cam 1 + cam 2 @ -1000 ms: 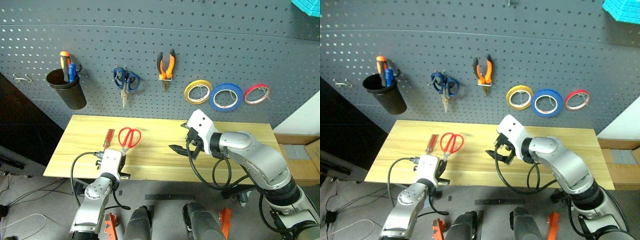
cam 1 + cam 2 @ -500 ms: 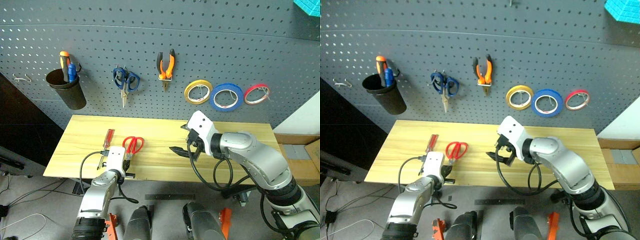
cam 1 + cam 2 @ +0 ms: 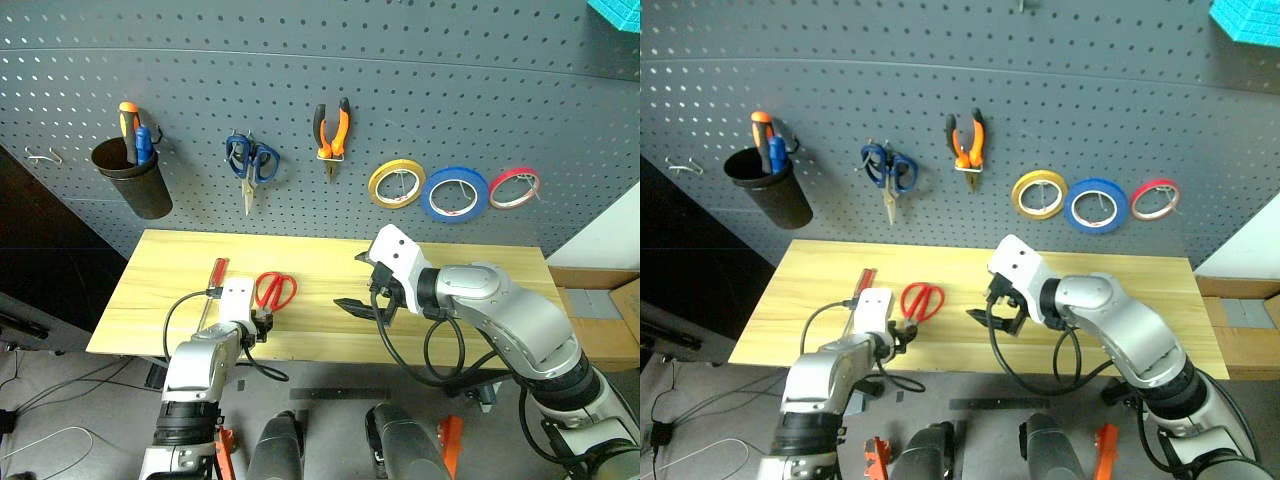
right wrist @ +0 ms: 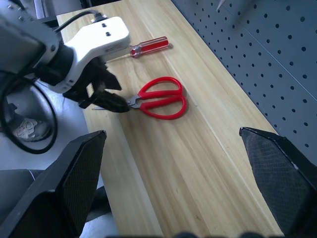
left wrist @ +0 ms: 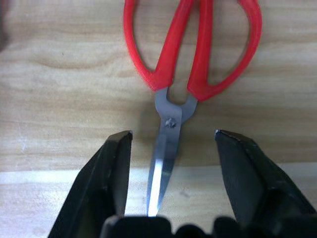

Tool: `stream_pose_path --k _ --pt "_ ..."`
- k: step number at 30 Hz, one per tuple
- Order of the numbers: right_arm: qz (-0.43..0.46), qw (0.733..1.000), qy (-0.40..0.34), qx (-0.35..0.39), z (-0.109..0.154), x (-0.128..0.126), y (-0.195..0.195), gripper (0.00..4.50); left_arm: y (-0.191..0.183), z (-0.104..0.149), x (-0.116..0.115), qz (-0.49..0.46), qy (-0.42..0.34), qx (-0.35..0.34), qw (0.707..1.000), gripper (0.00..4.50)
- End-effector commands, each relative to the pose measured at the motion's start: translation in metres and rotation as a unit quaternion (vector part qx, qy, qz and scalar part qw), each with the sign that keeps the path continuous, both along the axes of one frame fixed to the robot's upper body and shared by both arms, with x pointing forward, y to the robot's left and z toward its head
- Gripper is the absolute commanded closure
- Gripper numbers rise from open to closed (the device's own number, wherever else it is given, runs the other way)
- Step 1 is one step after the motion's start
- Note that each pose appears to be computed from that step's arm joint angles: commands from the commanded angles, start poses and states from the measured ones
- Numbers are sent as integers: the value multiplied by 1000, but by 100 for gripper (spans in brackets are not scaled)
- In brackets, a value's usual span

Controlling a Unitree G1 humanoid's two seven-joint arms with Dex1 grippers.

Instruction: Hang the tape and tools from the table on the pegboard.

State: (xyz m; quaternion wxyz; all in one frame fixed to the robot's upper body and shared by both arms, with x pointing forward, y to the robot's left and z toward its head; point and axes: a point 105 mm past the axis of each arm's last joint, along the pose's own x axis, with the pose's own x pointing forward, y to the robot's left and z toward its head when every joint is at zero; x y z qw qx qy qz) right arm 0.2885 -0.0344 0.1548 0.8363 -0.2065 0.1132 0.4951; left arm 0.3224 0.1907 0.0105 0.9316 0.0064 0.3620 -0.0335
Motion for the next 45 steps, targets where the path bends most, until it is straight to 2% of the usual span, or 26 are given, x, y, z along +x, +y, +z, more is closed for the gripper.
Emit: stream_pose_path --k 1,13,18,26,34,40,45 --pt "15 999 -33 10 15 -3 6 0 0 5 6 0 2 -1 1000 159" --pt "12 999 -35 13 18 -1 9 0 24 -3 8 -15 43 11 999 159" --pt "20 999 -31 18 19 -4 13 0 26 -9 8 -51 62 10 997 159" --pt "109 993 -34 14 23 -29 20 0 24 -11 10 -97 62 27 993 159" --pt "121 992 -34 4 20 -33 22 0 28 -11 13 -107 56 37 992 418" --pt "118 993 -32 1 19 -33 21 0 33 -7 16 -109 35 47 992 422" --pt "116 993 -32 1 19 -33 21 0 32 6 23 -119 -36 68 990 422"
